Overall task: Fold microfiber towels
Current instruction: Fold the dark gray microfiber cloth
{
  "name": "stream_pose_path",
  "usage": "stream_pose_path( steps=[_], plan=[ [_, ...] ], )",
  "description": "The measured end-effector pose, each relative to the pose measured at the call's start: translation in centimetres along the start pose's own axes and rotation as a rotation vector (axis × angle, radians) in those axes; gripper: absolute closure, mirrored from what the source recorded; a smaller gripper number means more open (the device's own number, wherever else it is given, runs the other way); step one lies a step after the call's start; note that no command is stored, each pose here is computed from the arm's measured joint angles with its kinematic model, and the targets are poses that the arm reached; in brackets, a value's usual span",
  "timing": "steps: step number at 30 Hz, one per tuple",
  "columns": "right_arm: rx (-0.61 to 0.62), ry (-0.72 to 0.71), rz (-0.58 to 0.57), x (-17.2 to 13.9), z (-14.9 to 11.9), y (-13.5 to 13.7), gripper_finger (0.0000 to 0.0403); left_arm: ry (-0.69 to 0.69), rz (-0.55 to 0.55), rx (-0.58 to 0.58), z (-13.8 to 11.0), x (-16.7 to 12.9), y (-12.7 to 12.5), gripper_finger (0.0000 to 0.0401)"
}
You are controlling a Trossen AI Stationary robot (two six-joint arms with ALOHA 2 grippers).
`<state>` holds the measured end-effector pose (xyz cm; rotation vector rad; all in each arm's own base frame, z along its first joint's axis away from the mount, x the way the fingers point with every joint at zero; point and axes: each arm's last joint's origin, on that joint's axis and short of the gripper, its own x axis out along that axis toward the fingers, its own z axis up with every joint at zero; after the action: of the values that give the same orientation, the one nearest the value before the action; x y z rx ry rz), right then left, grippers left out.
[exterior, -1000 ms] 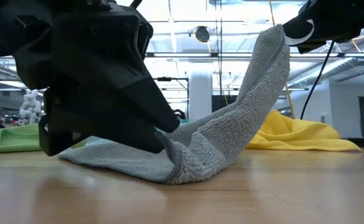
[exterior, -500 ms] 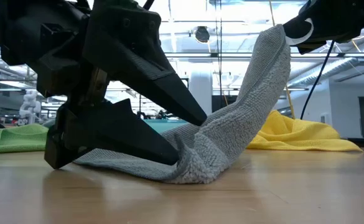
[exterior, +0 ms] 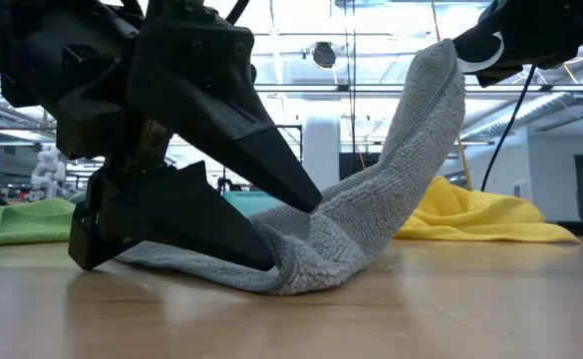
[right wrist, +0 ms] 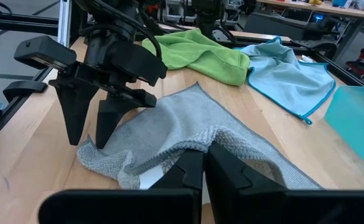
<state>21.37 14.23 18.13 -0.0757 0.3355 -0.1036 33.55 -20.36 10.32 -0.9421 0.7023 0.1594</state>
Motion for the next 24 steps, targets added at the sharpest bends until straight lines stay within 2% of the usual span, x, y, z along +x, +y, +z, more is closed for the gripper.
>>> stream_pose_path(
  steps=[5, 16, 20, 24],
  plan=[
    [0.0, 0.0, 0.0, 0.0, 0.0, 0.0, 0.0399, 0.003, 0.001, 0.014, 0.02, 0.01, 0.04, 0.0268],
    [0.0, 0.0, 0.0, 0.0, 0.0, 0.0, 0.0399, 0.007, 0.013, 0.184, -0.05, 0.05, 0.25, 0.0388],
    [0.0, 0.0, 0.0, 0.0, 0.0, 0.0, 0.0399, 0.008, 0.017, 0.272, -0.08, 0.09, 0.35, 0.0393],
    [0.055, -0.027, 0.005, 0.0, 0.32, 0.06, 0.0399, 0.015, 0.013, 0.37, -0.15, -0.3, 0.11, 0.0396]
  ],
)
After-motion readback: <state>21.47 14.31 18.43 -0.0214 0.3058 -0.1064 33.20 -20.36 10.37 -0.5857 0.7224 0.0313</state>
